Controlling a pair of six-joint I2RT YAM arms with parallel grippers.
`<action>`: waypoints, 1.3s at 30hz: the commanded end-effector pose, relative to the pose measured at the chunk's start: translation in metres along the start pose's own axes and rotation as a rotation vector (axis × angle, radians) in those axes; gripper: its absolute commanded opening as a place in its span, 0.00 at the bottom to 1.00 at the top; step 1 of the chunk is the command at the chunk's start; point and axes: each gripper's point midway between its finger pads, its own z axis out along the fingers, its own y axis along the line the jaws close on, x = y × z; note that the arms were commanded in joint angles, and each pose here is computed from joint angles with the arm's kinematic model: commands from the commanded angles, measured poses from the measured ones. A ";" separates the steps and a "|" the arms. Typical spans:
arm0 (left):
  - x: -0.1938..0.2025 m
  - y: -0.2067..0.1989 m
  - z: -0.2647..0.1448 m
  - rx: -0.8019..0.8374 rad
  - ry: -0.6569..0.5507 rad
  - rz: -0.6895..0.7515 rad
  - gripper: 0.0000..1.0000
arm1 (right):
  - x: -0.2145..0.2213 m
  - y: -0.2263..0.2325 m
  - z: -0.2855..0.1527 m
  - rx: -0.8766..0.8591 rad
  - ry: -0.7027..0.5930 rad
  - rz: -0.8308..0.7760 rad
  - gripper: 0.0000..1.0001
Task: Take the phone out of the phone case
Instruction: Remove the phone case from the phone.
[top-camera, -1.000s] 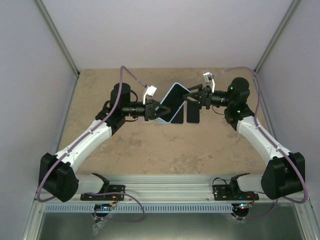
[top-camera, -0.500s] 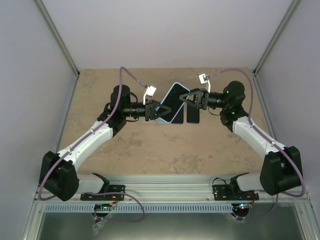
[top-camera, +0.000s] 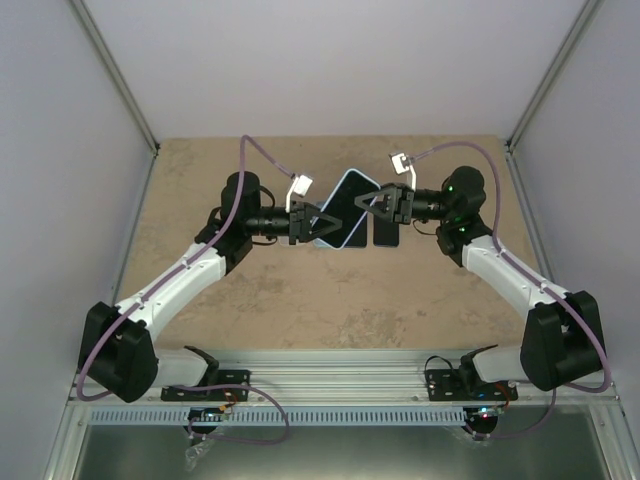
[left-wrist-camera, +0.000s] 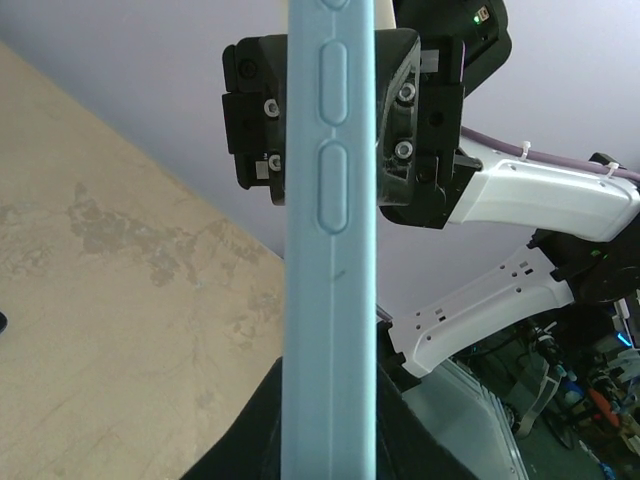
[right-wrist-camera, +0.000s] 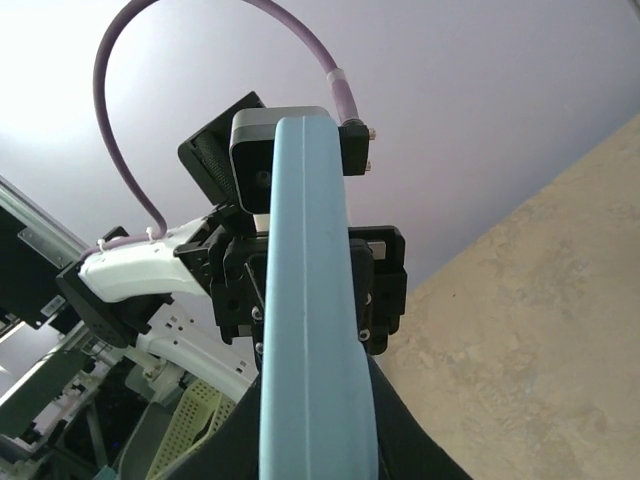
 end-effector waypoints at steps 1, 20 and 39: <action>-0.008 -0.009 -0.003 0.004 -0.029 0.072 0.00 | 0.000 0.003 0.003 -0.009 -0.004 -0.010 0.01; 0.020 -0.005 -0.036 -0.106 0.151 0.176 0.80 | 0.001 0.010 -0.020 0.010 -0.012 -0.039 0.01; 0.033 -0.006 -0.046 -0.099 0.126 0.203 0.45 | 0.008 0.031 -0.023 -0.055 0.046 -0.102 0.01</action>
